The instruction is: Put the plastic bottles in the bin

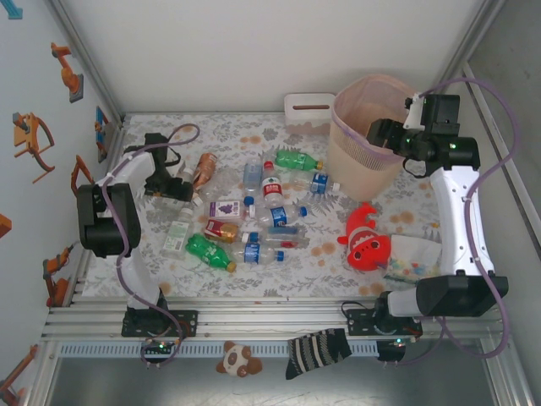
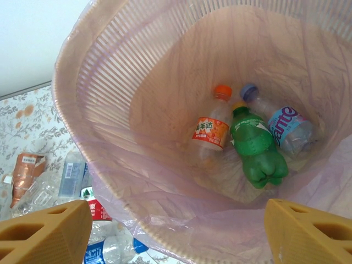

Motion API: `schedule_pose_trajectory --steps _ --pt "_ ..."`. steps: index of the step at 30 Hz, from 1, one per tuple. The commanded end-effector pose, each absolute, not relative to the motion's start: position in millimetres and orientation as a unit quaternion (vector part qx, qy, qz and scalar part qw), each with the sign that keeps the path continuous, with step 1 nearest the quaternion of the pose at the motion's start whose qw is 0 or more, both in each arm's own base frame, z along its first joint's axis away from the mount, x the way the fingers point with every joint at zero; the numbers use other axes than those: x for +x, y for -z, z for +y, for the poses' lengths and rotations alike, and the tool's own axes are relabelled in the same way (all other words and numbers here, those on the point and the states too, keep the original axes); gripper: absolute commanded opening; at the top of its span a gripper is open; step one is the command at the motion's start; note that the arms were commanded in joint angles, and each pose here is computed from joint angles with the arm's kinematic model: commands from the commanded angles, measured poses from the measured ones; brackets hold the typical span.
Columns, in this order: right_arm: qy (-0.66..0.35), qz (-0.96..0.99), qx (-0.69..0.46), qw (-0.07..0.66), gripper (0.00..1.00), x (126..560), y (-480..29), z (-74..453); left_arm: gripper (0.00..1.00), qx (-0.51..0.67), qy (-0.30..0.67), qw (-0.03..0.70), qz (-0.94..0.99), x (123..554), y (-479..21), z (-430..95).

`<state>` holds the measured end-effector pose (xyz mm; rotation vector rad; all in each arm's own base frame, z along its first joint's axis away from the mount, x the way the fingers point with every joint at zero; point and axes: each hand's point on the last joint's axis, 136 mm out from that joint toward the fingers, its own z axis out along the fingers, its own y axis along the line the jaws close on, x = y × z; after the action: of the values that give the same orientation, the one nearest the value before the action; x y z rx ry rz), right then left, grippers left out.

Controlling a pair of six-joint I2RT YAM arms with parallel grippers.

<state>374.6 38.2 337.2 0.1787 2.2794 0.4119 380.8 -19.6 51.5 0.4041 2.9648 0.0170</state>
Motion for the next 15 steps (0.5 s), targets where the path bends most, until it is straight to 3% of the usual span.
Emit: schedule_pose_trajectory --steps 1,15 --pt "-0.169 0.892 0.062 0.414 0.81 369.2 -347.9 39.9 0.86 0.146 -0.001 0.063 0.987 383.8 -44.0 -19.1" --pt "-0.175 0.891 0.068 0.414 0.81 367.7 -348.0 40.8 0.8 0.139 -0.007 0.049 0.989 383.1 -35.0 -10.6"
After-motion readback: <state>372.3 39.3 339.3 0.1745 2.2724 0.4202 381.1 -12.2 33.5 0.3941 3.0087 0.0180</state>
